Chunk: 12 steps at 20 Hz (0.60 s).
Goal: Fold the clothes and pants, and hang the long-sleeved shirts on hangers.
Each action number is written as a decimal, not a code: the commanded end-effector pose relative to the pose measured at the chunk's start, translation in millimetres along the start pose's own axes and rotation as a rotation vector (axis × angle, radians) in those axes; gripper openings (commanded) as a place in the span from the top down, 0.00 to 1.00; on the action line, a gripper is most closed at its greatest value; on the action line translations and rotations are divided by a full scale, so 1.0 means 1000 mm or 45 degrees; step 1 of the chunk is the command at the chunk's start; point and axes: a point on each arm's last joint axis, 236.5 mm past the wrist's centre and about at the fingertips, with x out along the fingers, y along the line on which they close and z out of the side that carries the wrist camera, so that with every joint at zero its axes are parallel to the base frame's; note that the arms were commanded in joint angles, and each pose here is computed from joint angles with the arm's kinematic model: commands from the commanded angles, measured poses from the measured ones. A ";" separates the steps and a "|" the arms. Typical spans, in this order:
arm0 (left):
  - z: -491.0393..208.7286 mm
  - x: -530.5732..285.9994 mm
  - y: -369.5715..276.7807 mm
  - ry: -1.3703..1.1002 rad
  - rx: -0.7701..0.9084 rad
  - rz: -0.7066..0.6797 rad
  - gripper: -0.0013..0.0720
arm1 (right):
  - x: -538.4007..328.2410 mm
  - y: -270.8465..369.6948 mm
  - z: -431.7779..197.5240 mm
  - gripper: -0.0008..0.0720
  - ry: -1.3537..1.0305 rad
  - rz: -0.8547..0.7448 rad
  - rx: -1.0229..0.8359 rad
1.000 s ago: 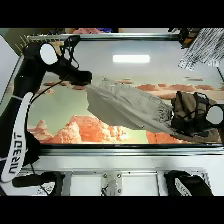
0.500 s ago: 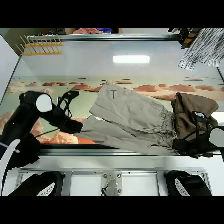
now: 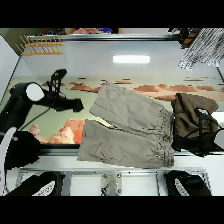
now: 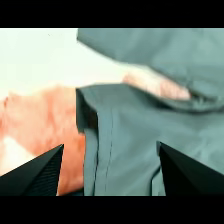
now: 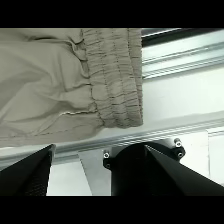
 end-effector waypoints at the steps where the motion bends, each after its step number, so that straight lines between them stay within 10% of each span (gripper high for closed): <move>1: 0.095 0.036 0.021 -0.223 -0.214 -0.169 0.16 | -0.004 0.006 0.013 0.15 -0.073 0.033 -0.001; 12: 0.112 0.213 0.000 0.134 -0.169 -0.320 0.16 | -0.005 0.008 0.019 0.15 -0.103 0.044 0.010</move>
